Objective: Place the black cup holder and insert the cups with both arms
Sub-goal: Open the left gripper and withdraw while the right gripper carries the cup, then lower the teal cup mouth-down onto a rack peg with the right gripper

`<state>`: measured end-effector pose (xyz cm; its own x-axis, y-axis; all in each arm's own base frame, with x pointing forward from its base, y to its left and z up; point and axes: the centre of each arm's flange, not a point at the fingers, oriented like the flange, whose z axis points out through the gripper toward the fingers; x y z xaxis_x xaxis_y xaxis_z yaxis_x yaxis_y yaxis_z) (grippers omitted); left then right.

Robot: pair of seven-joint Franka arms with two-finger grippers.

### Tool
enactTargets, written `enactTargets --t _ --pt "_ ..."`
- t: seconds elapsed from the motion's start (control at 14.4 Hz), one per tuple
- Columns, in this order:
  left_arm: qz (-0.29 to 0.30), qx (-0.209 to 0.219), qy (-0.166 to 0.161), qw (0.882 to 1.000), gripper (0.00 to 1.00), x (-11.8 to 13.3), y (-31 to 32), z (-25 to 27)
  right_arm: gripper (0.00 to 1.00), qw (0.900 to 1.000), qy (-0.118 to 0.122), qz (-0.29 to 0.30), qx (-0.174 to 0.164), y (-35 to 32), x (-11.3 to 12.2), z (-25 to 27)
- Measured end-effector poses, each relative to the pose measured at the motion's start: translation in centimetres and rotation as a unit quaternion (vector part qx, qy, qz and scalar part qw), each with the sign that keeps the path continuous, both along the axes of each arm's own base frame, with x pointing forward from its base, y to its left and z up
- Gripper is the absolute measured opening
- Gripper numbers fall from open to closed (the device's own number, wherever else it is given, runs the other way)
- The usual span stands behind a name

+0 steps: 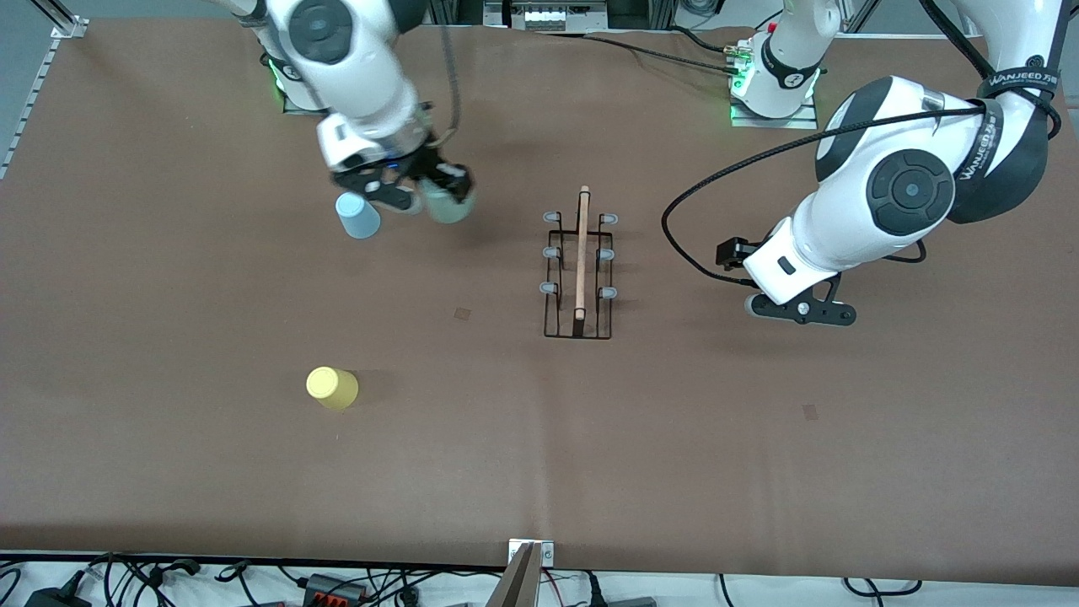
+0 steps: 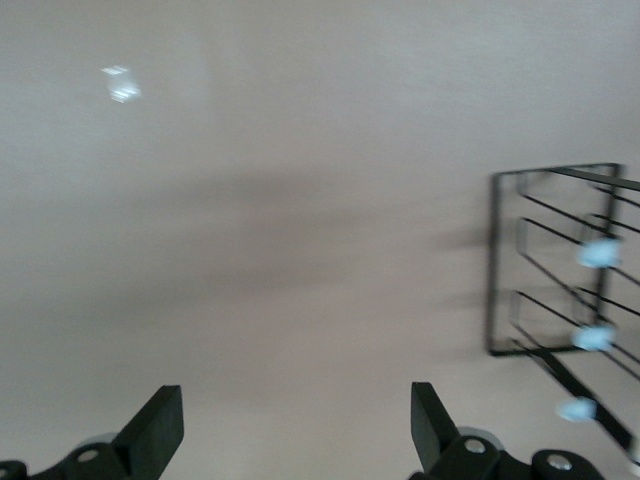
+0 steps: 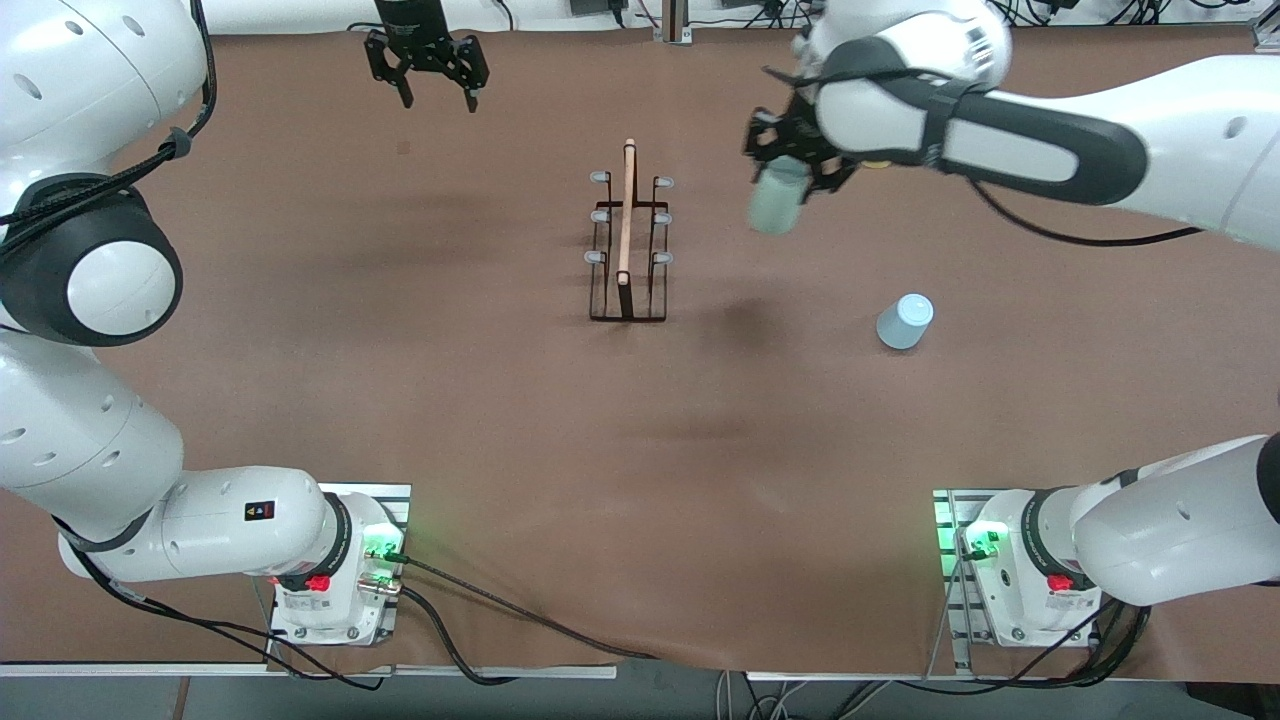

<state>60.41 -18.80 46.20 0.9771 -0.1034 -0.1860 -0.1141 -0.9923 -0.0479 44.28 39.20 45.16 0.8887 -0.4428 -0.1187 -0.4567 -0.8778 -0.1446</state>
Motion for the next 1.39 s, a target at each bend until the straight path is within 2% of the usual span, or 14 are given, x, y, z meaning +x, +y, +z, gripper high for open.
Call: enactTargets --t 0.07,0.21,0.42,0.56,0.69,0.9,1.39 --pt "0.0 0.018 -0.009 1.0 1.0 0.6 1.0 -0.3 0.69 1.0 -0.004 -0.013 0.012 2.2 -0.7 -0.6" --pt "0.017 0.022 -0.025 0.999 1.0 2.4 3.8 -1.1 0.69 0.999 -0.008 -0.026 0.018 5.6 -2.0 -2.1" --pt "0.054 0.001 -0.039 0.998 1.0 5.2 8.4 -3.7 0.69 0.999 -0.022 -0.04 -0.003 8.8 -2.5 -4.3" --pt "0.08 -0.017 -0.038 0.996 1.0 6.4 11.2 -5.3 0.69 0.999 -0.019 -0.039 -0.009 9.6 -2.2 -5.5" --pt "0.085 -0.022 -0.04 0.995 1.0 6.9 11.8 -5.5 0.69 0.999 -0.02 -0.04 -0.005 10.0 -1.9 -6.1" --pt "0.045 -0.039 -0.056 0.997 1.0 7.6 12.1 -3.6 0.69 0.999 -0.028 -0.03 -0.004 10.7 -2.1 -7.0" --pt "0.038 -0.062 -0.044 0.996 1.0 7.8 13.7 -4.5 0.69 1.0 -0.021 -0.007 -0.018 12.4 -3.6 -10.5"
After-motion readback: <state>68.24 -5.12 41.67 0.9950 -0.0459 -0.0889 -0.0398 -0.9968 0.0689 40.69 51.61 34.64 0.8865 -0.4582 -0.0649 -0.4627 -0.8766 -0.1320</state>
